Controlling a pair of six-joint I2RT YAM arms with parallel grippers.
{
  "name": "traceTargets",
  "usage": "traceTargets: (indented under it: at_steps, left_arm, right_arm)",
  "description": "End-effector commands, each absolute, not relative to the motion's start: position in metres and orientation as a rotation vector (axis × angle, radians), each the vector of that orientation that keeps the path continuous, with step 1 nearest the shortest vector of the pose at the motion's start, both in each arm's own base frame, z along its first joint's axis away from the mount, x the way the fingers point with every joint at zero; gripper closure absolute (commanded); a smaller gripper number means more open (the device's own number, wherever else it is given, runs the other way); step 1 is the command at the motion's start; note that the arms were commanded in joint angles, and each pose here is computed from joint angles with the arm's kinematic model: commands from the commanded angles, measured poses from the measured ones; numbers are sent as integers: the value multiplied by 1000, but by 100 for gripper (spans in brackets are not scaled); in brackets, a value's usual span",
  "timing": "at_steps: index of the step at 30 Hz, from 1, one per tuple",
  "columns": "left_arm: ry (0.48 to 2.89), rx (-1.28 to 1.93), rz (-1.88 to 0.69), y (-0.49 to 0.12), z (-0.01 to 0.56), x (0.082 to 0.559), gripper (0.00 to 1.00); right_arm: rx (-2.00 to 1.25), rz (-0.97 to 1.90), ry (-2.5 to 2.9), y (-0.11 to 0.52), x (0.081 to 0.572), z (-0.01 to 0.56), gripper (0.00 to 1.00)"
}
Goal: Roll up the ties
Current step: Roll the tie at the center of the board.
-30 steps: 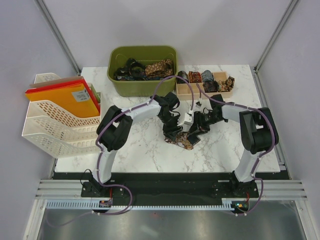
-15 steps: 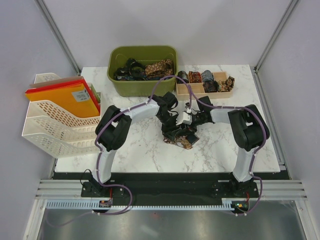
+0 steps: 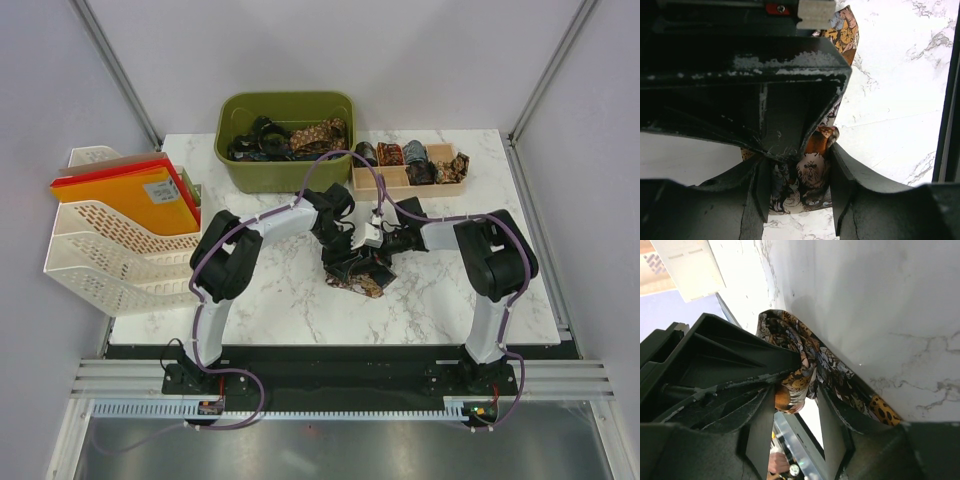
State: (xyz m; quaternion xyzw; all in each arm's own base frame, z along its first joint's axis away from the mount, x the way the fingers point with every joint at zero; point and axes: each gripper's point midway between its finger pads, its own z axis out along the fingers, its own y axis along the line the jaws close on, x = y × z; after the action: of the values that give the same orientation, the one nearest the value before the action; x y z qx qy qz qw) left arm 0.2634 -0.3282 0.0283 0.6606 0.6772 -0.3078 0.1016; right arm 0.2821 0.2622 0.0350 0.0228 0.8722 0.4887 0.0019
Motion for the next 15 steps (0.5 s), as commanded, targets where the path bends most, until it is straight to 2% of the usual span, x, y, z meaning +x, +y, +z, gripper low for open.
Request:
traceTargets:
  at_steps: [1,2,5,6,9,12,13,15]
  left_arm:
    - [2241,2003,-763,-287,-22,254,83]
    - [2243,2002,-761,-287,-22,255,83]
    - [2241,1995,-757,-287,-21,256,83]
    - [2241,1993,-757,-288,-21,257,83]
    - [2236,1985,-764,-288,-19,257,80]
    - [2220,1966,-777,-289,-14,260,72]
    - [2202,1955,-785,-291,-8,261,65]
    - [2161,1938,-807,-295,1,263,59]
  right_arm:
    - [63,1608,2674,271,278,45,53]
    - [85,1613,2679,271,278,44,53]
    - [86,1597,2693,271,278,37,62]
    - [78,1590,2691,270,280,35,74]
    - [79,1555,2726,265,279,23,99]
    - [76,1494,2766,255,279,12,100]
    - [105,1436,2810,249,277,3,100]
    - [119,1387,2836,239,279,-5,100]
